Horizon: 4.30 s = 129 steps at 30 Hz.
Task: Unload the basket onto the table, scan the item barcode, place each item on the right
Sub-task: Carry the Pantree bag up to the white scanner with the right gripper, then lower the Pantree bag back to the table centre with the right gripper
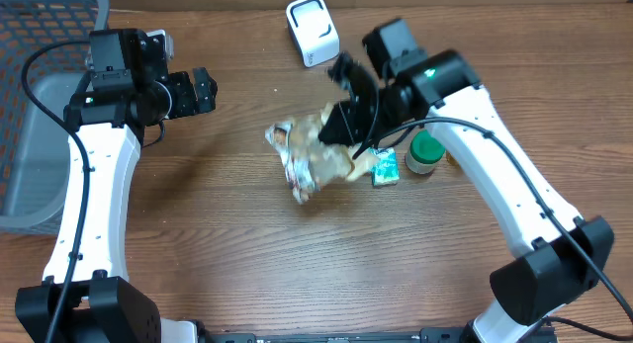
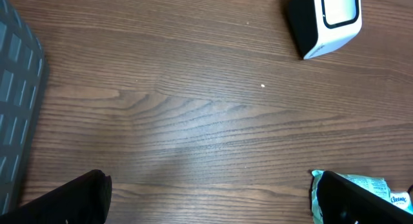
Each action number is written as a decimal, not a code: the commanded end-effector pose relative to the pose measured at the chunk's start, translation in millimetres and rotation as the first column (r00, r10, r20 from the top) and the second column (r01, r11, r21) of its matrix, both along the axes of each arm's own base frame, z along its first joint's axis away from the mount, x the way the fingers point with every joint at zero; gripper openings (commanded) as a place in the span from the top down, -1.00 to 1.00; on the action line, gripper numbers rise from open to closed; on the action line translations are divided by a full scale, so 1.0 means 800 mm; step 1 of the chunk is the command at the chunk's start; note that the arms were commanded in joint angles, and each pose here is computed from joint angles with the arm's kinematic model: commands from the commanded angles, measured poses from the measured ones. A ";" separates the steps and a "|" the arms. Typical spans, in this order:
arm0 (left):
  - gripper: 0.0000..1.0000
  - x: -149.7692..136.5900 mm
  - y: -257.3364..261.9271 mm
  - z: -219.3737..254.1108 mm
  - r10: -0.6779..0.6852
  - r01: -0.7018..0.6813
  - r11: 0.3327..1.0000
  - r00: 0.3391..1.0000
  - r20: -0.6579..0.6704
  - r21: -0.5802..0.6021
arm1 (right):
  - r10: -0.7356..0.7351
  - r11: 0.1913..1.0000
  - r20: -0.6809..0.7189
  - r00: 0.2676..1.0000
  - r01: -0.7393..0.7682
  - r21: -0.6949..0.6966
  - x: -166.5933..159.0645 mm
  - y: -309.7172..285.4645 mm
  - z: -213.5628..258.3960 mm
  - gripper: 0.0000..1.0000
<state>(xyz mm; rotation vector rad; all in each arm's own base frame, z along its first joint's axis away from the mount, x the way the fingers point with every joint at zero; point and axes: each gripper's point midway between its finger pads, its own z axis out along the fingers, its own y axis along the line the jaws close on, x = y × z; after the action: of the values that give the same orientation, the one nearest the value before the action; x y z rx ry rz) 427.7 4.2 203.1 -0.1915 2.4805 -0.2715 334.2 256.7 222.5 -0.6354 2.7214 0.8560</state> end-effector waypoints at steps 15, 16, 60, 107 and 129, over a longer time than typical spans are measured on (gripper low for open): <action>-0.99 0.001 -0.003 0.000 0.001 -0.001 1.000 1.000 -0.001 0.000 | 0.066 0.983 0.470 0.880 0.023 -0.180 0.077 -0.015 0.080 0.93; -0.99 0.001 -0.003 0.000 0.001 -0.001 1.000 1.000 -0.001 0.000 | 0.085 0.979 0.496 0.864 0.020 -0.202 0.079 -0.014 0.082 0.93; -0.99 0.001 -0.003 0.000 0.000 0.000 1.000 1.000 -0.001 0.000 | 0.251 0.754 0.944 0.216 0.568 -0.330 0.339 0.043 0.029 0.92; -0.99 0.001 -0.003 0.000 0.001 -0.001 1.000 1.000 -0.001 0.000 | -0.214 0.916 0.784 0.583 0.398 -0.046 0.248 0.032 0.072 0.92; -0.99 0.001 -0.003 0.000 0.000 0.000 1.000 1.000 -0.001 0.000 | -0.042 0.992 -0.190 0.981 0.018 -0.124 0.024 0.031 -0.103 0.91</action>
<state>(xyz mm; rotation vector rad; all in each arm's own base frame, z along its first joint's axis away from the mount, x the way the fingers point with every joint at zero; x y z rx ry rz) 427.1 4.1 202.7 -0.1921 2.4831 -0.2717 359.6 283.4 148.1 -0.5686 2.9345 0.7781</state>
